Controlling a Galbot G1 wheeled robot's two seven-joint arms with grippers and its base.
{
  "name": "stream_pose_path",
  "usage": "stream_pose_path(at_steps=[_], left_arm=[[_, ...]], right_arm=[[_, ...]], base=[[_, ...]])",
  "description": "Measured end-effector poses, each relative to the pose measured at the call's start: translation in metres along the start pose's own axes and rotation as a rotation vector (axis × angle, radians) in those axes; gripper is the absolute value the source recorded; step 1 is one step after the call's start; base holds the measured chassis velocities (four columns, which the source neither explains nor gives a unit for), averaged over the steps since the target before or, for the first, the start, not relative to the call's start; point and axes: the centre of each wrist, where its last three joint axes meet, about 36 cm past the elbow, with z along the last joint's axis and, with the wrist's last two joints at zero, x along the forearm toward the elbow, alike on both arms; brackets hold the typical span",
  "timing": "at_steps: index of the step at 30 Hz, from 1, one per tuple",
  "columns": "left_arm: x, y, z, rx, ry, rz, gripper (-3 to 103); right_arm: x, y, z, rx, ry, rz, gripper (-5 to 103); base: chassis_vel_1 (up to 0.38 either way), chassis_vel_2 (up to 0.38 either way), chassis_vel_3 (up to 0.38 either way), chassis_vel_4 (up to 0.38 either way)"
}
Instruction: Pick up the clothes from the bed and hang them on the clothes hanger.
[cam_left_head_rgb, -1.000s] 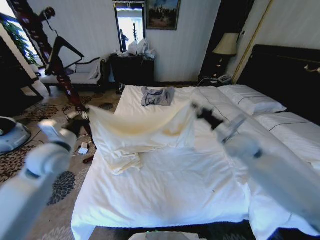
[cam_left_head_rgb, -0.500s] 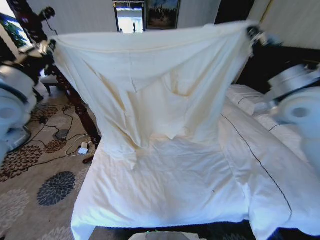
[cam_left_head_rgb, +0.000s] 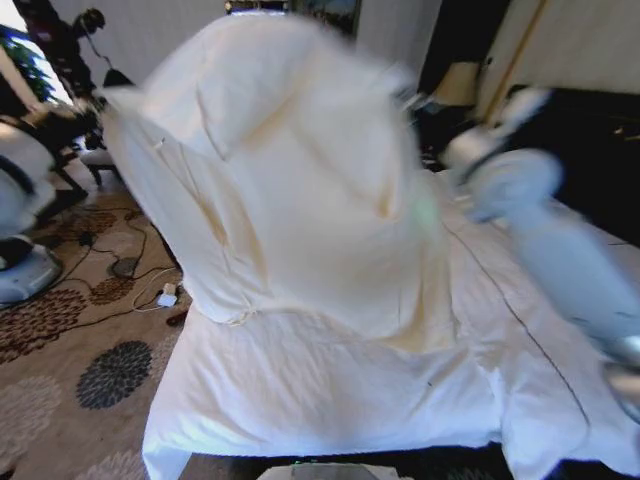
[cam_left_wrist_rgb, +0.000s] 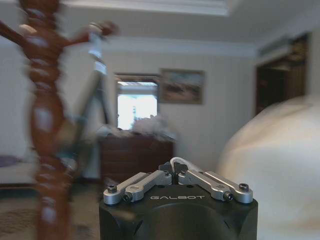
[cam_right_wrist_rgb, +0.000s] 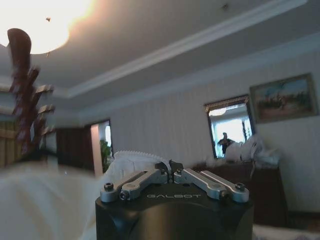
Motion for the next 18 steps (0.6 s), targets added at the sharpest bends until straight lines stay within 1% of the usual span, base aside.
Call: stream_pose_path(at_steps=[1,2,3,7,13,15,17,18], left_arm=[[0.004,-0.009,0.003,0.001,0.005,0.024,0],[0.004,-0.009,0.003,0.001,0.005,0.024,0],[0.008,-0.015,0.005,-0.001,0.007,0.04,0],[0.017,-0.031,0.001,-0.011,0.009,0.079,0],[0.025,-0.04,-0.009,-0.016,0.0,0.107,0],[0.033,-0.046,-0.017,-0.006,-0.013,0.125,0],[0.042,-0.05,-0.028,0.022,-0.039,0.145,0],[0.042,-0.05,-0.028,0.022,-0.039,0.145,0]], right_arm=[[0.005,0.001,0.009,0.002,0.023,-0.003,1],[0.005,0.001,0.009,0.002,0.023,-0.003,1],[0.009,0.001,0.012,0.005,0.029,-0.004,1],[0.02,-0.009,0.002,0.008,0.008,0.006,1],[0.028,-0.011,-0.008,0.01,-0.011,0.009,1],[0.036,-0.011,-0.015,0.025,-0.027,0.01,1],[0.047,-0.009,-0.029,0.04,-0.057,0.008,1],[0.047,-0.009,-0.029,0.04,-0.057,0.008,1]], base=[[0.015,0.018,-0.077,-0.035],[0.015,0.018,-0.077,-0.035],[0.015,-0.04,-0.077,-0.035],[-0.018,-0.031,-0.016,-0.001],[0.0,0.0,0.0,0.0],[0.0,0.0,0.0,0.0],[0.0,0.0,0.0,0.0],[0.0,0.0,0.0,0.0]])
